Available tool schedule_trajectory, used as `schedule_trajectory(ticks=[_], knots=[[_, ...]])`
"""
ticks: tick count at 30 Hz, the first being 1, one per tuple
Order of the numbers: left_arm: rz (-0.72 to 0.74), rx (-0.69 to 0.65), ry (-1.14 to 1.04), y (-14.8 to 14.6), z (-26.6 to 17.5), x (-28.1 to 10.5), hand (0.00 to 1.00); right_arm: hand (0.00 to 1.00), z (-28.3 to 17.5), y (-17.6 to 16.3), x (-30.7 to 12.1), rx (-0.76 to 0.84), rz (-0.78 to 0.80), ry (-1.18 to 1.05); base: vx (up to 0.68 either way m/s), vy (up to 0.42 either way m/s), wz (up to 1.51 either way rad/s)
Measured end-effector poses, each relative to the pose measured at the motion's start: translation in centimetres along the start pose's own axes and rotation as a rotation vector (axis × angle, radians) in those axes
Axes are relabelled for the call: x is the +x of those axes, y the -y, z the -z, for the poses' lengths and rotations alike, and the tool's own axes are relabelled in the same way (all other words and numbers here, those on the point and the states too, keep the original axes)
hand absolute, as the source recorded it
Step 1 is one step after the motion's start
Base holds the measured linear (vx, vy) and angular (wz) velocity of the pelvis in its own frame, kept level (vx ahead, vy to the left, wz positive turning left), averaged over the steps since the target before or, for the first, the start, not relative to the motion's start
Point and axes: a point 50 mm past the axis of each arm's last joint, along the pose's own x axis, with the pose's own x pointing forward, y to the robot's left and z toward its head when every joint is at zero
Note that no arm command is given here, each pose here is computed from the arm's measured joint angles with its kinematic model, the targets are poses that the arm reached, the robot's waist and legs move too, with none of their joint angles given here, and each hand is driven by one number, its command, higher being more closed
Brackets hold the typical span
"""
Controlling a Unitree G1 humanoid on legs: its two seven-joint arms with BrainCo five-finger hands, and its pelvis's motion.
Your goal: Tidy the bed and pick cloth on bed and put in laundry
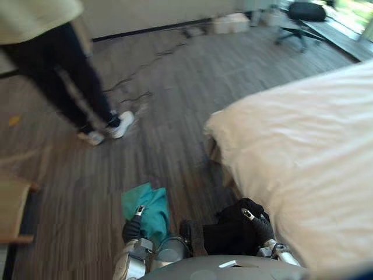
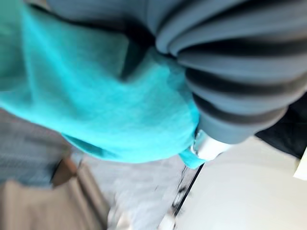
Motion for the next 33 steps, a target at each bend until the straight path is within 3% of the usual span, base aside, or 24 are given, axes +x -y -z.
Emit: schedule_trajectory(ticks=[9, 12, 19, 26, 31, 32, 33], knots=[[0.043, 0.035, -0.125, 1.4, 2.4, 0.1, 1.00, 1.00, 1.1, -0.9, 0.2, 0.055, 0.005, -0.020, 0.10, -0.004, 0.47], [0.078, 0.132, -0.175, 1.5, 3.0, -0.4, 1.00, 1.00, 1.3, -1.6, 0.6, 0.061, -0.002, -0.032, 0.15, -0.108, 0.51], [0.091, 0.221, -0.188, 1.4, 3.1, -0.5, 1.00, 1.00, 0.4, -2.3, 1.7, 0.027, -0.012, 0.014, 0.09, -0.015, 0.21], [0.091, 0.274, -0.176, 1.6, 2.4, 1.3, 1.00, 1.00, 1.1, -1.7, 1.0, 0.044, 0.035, 0.008, -0.02, -0.038, 0.64], [0.099, 0.249, -0.246, 2.0, 4.5, -0.2, 1.00, 1.00, 0.8, -0.6, 0.6, 0.021, 0.057, 0.014, -0.02, -0.067, -0.07], [0.164, 0.340, -0.291, 2.4, 5.2, -0.5, 1.00, 1.00, 1.9, -1.2, 1.0, 0.060, 0.057, -0.009, 0.00, 0.000, 0.00], [0.164, 0.340, -0.291, 2.4, 5.2, -0.5, 1.00, 1.00, 1.9, -1.2, 1.0, 0.060, 0.057, -0.009, 0.00, 0.000, 0.00]])
